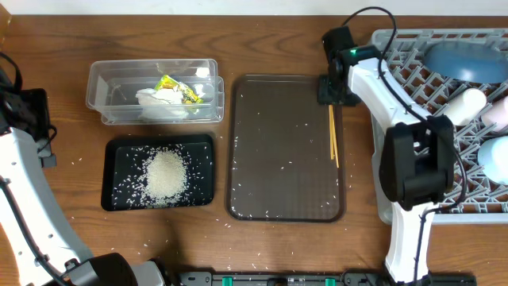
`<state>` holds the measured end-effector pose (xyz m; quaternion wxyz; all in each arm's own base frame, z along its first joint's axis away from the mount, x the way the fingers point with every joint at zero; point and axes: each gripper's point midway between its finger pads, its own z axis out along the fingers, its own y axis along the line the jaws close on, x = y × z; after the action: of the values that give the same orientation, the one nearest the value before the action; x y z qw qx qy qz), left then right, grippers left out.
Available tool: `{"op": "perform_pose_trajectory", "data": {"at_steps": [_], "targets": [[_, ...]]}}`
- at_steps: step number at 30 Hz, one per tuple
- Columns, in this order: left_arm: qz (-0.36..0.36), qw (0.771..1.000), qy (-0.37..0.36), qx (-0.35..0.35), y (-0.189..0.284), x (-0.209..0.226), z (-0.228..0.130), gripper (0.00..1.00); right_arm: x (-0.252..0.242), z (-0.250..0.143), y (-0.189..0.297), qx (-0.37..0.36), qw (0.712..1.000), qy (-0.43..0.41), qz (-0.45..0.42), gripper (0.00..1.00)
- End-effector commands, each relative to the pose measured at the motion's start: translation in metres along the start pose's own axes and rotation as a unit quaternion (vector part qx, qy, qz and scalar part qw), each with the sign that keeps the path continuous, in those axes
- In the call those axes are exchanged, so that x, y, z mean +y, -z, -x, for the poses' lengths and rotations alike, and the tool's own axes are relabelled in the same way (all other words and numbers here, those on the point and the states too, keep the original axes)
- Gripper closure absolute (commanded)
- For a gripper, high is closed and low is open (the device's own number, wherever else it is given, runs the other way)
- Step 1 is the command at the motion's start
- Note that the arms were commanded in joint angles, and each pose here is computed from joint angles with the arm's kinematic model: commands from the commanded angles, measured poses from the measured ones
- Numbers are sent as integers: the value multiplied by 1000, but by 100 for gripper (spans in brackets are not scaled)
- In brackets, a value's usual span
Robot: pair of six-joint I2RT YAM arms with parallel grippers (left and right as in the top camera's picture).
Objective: Sort waste into correct bins and load items into the dishwasher rack
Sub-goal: 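Move the right gripper to the chopstick on the brown tray and grasp it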
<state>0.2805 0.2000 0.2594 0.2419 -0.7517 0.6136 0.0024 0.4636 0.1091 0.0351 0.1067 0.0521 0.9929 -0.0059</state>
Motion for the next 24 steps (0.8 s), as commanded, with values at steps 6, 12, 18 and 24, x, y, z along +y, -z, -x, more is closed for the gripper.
{"op": "perform_pose_trajectory", "data": {"at_steps": [6, 12, 18, 24], "targets": [[2, 1000, 7, -3, 0, 1, 3, 8, 6, -9, -25, 22, 1000, -1, 0, 57], [2, 1000, 7, -3, 0, 1, 3, 8, 2, -10, -33, 24, 1000, -1, -10, 56], [2, 1000, 7, -3, 0, 1, 3, 8, 4, -11, -33, 25, 1000, 0, -9, 70], [2, 1000, 7, -3, 0, 1, 3, 8, 4, -11, -32, 26, 1000, 0, -7, 78]]}}
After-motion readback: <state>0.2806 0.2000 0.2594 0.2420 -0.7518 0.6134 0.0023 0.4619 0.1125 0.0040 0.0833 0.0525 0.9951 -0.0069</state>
